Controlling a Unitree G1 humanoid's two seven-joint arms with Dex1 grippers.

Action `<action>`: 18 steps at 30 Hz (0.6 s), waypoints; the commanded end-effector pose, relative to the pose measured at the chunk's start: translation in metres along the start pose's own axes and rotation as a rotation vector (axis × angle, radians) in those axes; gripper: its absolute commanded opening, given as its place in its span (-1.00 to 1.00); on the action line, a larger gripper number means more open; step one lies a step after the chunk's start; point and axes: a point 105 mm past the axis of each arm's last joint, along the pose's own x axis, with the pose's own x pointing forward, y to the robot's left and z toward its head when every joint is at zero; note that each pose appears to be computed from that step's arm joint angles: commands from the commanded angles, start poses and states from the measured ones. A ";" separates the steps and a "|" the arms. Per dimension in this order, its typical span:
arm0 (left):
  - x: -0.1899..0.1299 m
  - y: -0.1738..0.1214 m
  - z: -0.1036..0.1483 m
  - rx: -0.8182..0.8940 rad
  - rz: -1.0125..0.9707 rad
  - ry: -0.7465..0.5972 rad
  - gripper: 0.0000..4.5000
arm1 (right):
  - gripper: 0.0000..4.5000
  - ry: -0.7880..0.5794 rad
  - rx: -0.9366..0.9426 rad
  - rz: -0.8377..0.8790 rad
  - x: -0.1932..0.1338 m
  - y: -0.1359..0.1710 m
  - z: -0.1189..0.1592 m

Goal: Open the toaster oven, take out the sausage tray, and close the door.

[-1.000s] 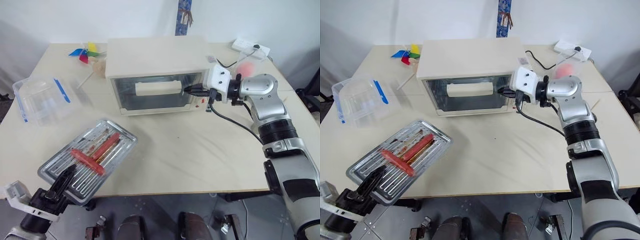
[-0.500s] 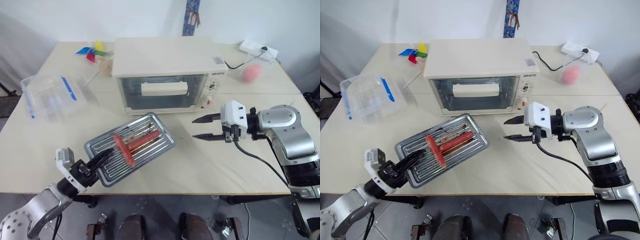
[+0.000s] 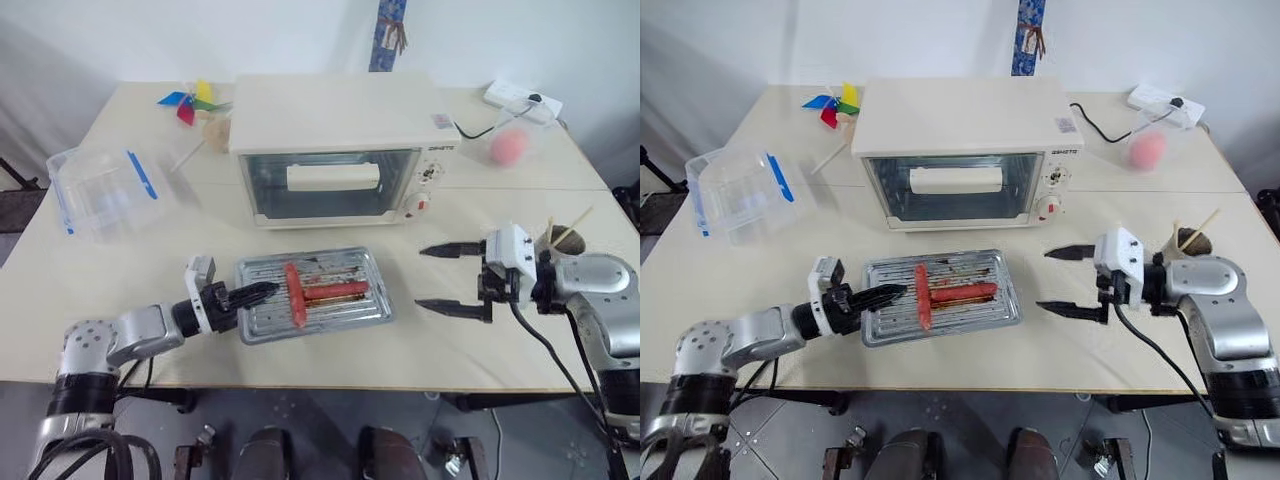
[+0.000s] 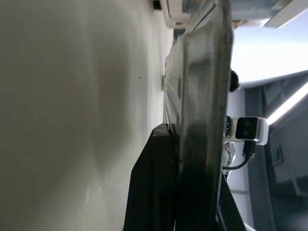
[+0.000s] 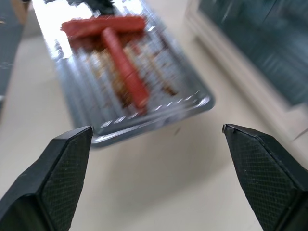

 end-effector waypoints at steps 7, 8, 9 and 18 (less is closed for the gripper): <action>0.028 0.004 0.006 0.016 -0.014 0.136 -0.91 | 1.00 -0.015 0.038 -0.001 -0.033 0.002 -0.002; 0.029 0.006 0.006 0.018 -0.004 0.148 -0.81 | 1.00 -0.011 0.040 -0.012 -0.035 0.000 -0.003; 0.030 0.008 0.006 0.022 0.006 0.158 -0.70 | 1.00 -0.010 0.039 -0.020 -0.036 -0.001 -0.003; 0.019 0.010 0.025 0.085 0.069 0.117 0.54 | 1.00 -0.017 0.037 -0.051 -0.039 -0.005 0.001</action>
